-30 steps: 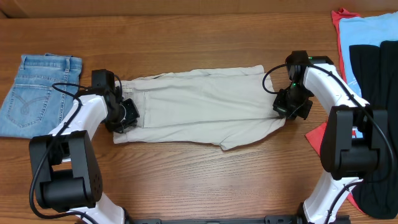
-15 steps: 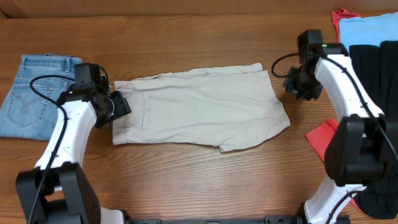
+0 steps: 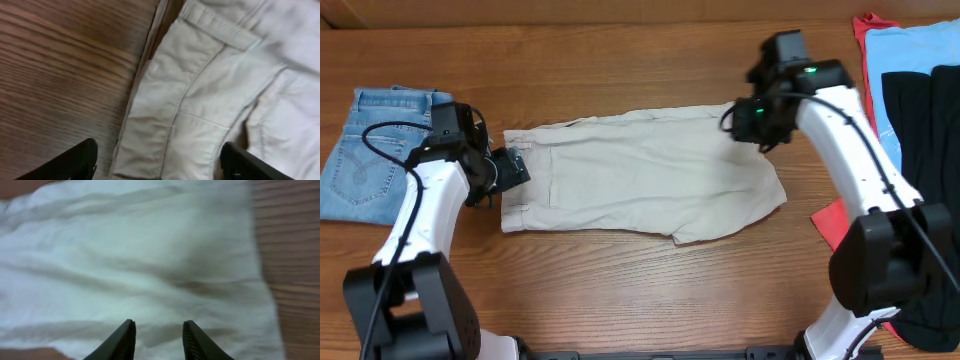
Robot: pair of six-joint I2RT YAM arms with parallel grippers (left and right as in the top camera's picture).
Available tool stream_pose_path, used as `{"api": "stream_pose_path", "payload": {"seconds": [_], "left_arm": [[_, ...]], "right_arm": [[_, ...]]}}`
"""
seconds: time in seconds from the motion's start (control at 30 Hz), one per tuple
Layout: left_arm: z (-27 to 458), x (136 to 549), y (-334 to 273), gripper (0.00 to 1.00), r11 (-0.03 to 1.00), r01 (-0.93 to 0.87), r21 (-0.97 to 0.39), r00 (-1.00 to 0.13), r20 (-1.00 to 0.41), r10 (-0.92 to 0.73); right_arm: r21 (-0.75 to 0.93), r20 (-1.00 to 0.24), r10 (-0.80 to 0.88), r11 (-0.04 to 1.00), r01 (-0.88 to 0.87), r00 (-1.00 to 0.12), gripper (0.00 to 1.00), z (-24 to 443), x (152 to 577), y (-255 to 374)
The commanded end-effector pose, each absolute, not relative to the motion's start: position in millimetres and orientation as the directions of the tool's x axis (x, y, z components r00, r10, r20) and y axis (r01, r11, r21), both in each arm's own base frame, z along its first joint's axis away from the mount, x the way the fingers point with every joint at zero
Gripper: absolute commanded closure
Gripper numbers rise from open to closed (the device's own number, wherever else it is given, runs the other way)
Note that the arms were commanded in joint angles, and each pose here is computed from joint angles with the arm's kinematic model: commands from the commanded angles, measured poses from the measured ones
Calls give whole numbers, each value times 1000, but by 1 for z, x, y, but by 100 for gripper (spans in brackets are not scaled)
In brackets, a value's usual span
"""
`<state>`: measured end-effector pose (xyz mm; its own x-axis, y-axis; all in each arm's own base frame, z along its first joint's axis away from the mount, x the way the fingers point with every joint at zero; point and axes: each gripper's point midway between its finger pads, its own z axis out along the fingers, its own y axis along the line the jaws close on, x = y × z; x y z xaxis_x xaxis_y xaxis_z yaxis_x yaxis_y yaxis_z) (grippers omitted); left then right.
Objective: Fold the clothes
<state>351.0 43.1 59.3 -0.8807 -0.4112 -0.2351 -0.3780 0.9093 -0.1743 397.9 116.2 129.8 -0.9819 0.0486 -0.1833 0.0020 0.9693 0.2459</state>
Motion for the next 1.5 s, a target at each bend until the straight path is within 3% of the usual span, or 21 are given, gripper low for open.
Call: {"api": "stream_pose_path", "payload": {"seconds": [0.0, 0.57, 0.87, 1.1, 1.2, 1.47], "left_arm": [[45, 356, 48, 18, 927, -345, -148, -902, -220, -371], [-6, 373, 37, 20, 924, -292, -248, -926, -166, -338], [-23, 369, 27, 57, 916, -271, -296, -941, -119, -317], [-27, 364, 38, 79, 930, -290, -228, -940, -112, -321], [-26, 361, 44, 94, 933, -302, -193, -939, -108, -327], [27, 368, 88, 96, 902, -396, -174, -892, -159, -423]], "right_arm": [[278, -224, -23, 957, -86, -974, 63, 142, 396, 141], [282, -250, -145, 935, -216, -957, 59, 123, 381, 194], [281, -246, -146, 935, -214, -958, 59, 118, 380, 194], [281, -245, -146, 935, -215, -958, 59, 118, 380, 193], [280, -242, -147, 936, -214, -959, 59, 118, 379, 193], [286, -239, -93, 945, -161, -966, 59, 118, 386, 180]]}}
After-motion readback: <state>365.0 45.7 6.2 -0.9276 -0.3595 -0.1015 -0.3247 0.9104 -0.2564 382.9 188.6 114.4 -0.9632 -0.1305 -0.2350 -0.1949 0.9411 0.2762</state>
